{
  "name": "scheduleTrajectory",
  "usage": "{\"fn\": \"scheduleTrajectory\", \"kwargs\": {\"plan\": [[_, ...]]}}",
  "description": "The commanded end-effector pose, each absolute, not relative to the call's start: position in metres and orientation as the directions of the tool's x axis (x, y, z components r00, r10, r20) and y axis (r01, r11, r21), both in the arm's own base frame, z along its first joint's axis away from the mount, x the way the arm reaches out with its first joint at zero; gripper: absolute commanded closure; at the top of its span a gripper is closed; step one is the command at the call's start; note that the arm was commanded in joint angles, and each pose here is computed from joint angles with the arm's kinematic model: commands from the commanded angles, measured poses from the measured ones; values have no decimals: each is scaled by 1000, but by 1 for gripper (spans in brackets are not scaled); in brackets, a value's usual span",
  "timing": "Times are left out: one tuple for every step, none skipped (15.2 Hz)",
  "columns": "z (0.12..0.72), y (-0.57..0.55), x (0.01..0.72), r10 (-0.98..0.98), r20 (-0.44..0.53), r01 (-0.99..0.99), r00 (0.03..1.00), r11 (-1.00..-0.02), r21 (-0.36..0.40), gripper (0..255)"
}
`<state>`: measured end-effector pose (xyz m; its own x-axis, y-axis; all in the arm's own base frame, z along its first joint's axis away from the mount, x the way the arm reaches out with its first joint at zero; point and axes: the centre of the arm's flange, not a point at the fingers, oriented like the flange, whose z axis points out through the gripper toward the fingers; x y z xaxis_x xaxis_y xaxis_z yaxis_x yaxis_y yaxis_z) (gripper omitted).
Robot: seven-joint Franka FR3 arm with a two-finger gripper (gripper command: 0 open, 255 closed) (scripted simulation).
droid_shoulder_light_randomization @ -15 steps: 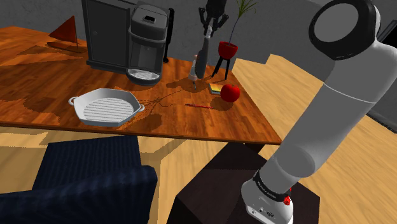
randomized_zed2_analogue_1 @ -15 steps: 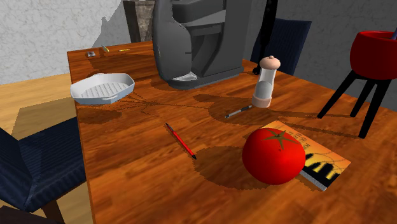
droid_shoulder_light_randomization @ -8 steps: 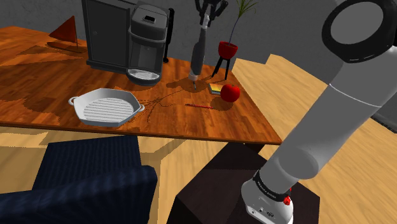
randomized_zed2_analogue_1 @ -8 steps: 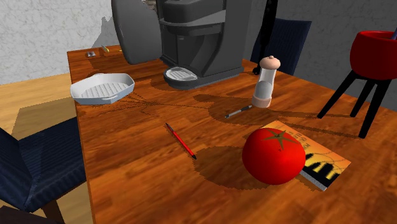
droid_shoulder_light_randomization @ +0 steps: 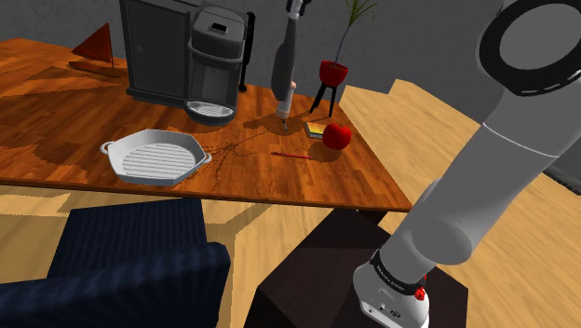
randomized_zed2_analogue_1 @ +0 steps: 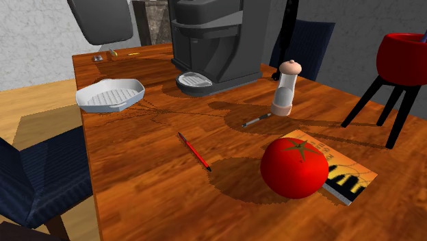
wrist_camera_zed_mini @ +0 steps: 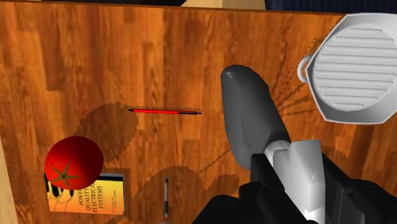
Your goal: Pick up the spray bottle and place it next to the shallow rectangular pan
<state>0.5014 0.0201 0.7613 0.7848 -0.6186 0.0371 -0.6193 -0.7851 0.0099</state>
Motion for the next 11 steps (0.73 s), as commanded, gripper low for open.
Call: {"fn": "scheduleTrajectory", "kwargs": {"plan": [[775, 43, 494, -620, 37, -620, 784, -784, 10, 255], [782, 54, 490, -620, 37, -620, 784, -784, 10, 255], [789, 65, 487, -620, 37, -620, 784, -784, 10, 255], [799, 82, 481, -620, 37, -620, 784, -784, 10, 255], [794, 82, 481, -620, 37, -620, 784, -784, 10, 255], [789, 82, 481, -620, 37, -620, 784, -784, 10, 255], [783, 82, 481, -620, 37, -620, 784, -784, 10, 255], [778, 82, 481, -620, 37, -620, 784, -784, 10, 255], [773, 82, 481, -620, 37, -620, 784, -784, 10, 255], [768, 82, 481, -620, 37, -620, 784, -784, 10, 255], [762, 82, 481, -620, 37, -620, 784, -784, 10, 255]]}}
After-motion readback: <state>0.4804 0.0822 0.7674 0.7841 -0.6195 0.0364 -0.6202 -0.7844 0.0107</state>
